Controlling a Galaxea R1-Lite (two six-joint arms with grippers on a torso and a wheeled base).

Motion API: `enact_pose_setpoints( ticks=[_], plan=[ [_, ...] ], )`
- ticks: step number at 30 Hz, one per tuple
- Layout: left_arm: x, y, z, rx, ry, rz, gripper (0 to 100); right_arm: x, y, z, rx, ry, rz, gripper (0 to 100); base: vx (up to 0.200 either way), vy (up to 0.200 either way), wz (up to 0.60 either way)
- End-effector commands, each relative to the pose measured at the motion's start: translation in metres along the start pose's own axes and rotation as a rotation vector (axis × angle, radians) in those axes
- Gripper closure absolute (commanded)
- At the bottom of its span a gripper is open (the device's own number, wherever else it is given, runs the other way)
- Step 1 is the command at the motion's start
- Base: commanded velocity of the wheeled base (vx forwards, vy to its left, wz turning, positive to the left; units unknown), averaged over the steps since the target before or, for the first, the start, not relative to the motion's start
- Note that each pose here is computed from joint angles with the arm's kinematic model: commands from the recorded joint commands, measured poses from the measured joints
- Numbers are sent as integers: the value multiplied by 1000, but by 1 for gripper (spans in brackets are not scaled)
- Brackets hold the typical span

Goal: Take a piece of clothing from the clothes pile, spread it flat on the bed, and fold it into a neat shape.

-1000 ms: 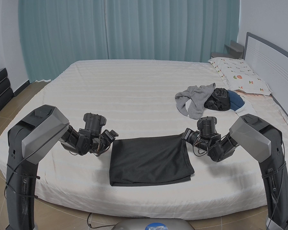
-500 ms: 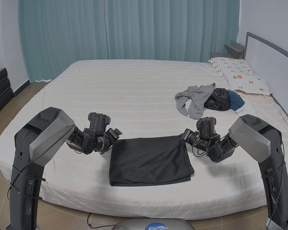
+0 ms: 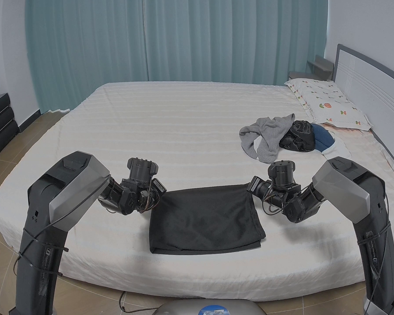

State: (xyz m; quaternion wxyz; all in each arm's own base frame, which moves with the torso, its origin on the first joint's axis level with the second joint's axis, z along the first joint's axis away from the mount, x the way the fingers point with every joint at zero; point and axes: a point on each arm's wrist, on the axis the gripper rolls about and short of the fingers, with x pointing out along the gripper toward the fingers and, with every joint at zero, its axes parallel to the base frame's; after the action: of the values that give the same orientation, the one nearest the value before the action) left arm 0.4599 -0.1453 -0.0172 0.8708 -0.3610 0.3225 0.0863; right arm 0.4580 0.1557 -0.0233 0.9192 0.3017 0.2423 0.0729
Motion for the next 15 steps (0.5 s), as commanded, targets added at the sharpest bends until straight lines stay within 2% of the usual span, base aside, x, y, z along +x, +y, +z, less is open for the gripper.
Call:
enact_pose_setpoints(
  ticks=[1, 4, 15],
  plan=[
    [1, 1, 2, -17, -17, 8, 100, 1, -2, -1, 1, -1, -2, 100, 0, 0, 0],
    [1, 1, 4, -44, -28, 10, 100, 4, -4, -4, 2, 4, -6, 100, 0, 0, 0],
    [1, 3, 2, -39, -14, 14, 100, 8, -6, -7, -1, 5, -5, 100, 0, 0, 0]
  ],
)
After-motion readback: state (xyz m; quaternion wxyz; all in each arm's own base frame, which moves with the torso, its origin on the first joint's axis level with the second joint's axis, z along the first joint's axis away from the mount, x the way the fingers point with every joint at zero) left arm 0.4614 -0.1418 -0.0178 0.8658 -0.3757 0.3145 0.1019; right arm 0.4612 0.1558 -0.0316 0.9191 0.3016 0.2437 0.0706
